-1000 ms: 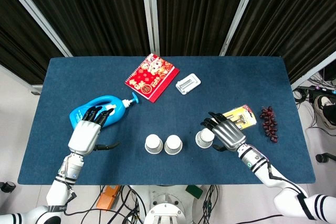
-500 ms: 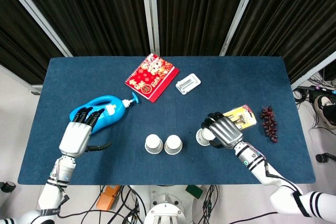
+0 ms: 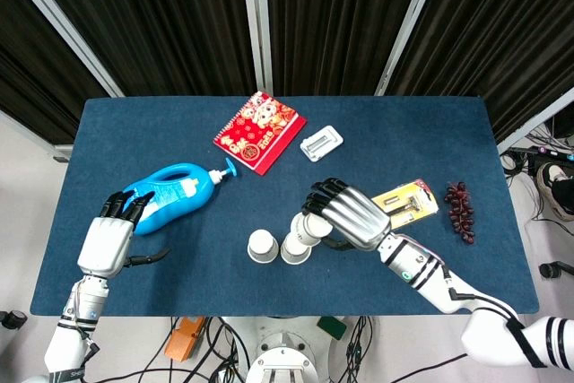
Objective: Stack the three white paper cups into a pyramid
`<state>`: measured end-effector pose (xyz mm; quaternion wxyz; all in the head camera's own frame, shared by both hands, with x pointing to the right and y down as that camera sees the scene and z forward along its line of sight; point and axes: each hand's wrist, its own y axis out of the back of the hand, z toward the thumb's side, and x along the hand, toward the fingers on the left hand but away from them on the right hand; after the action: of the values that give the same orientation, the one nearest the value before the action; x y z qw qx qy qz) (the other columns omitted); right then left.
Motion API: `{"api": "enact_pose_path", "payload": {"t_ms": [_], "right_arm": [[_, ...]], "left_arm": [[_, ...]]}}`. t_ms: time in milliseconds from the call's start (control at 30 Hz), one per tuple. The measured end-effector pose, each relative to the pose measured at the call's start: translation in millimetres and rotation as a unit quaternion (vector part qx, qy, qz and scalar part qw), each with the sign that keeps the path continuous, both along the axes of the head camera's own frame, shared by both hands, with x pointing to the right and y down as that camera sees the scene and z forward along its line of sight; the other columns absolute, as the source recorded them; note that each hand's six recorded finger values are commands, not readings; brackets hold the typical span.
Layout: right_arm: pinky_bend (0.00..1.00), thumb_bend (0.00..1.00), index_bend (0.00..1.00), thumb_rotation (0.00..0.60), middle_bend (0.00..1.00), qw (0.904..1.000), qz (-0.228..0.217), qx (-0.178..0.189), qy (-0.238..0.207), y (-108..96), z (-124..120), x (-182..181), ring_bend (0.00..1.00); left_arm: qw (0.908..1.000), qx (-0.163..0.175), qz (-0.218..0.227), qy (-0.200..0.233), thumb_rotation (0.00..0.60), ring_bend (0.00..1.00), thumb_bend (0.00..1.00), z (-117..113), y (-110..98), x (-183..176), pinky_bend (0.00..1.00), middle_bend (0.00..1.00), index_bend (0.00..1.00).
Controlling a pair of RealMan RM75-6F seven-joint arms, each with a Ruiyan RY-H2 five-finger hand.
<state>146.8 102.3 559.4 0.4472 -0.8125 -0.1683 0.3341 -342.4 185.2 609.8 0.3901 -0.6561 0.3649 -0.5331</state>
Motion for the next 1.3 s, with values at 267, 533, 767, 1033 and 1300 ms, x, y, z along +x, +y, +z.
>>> {"api": "enact_pose_path", "payload": {"t_ms": [267, 533, 767, 1033, 1300], "right_arm": [[0.27, 0.42, 0.46, 0.6, 0.41, 0.9988, -0.046, -0.008, 0.015, 5.0, 12.1, -45.6, 0.26], [0.27, 0.42, 0.42, 0.6, 0.41, 0.9973, -0.063, -0.017, 0.035, 11.6, 24.5, -71.2, 0.26], [0.27, 0.42, 0.37, 0.6, 0.39, 0.9963, -0.07, -0.009, 0.049, 14.6, 28.7, -78.7, 0.23], [0.26, 0.42, 0.22, 0.6, 0.33, 0.9958, -0.07, -0.011, 0.059, 17.3, 29.6, -78.9, 0.22], [0.22, 0.42, 0.08, 0.6, 0.22, 0.9976, -0.021, 0.021, 0.063, 0.8, 15.3, -50.9, 0.14]], "left_arm": [[0.9999, -0.004, -0.011, 0.002, 0.326, 0.1, 0.12, 3.3, 2.6, -6.5, 0.12, 0.21, 0.1], [0.9998, -0.004, -0.017, 0.004, 0.327, 0.1, 0.12, 5.8, 2.5, -10.4, 0.12, 0.21, 0.1], [0.9998, -0.007, -0.02, 0.008, 0.326, 0.1, 0.12, 9.0, 3.7, -11.6, 0.11, 0.21, 0.1], [0.9997, -0.007, -0.021, 0.009, 0.325, 0.1, 0.12, 10.6, 4.0, -13.3, 0.11, 0.21, 0.1], [0.9992, 0.008, -0.038, -0.007, 0.328, 0.1, 0.12, 4.3, -4.5, -31.3, 0.1, 0.21, 0.1]]}}
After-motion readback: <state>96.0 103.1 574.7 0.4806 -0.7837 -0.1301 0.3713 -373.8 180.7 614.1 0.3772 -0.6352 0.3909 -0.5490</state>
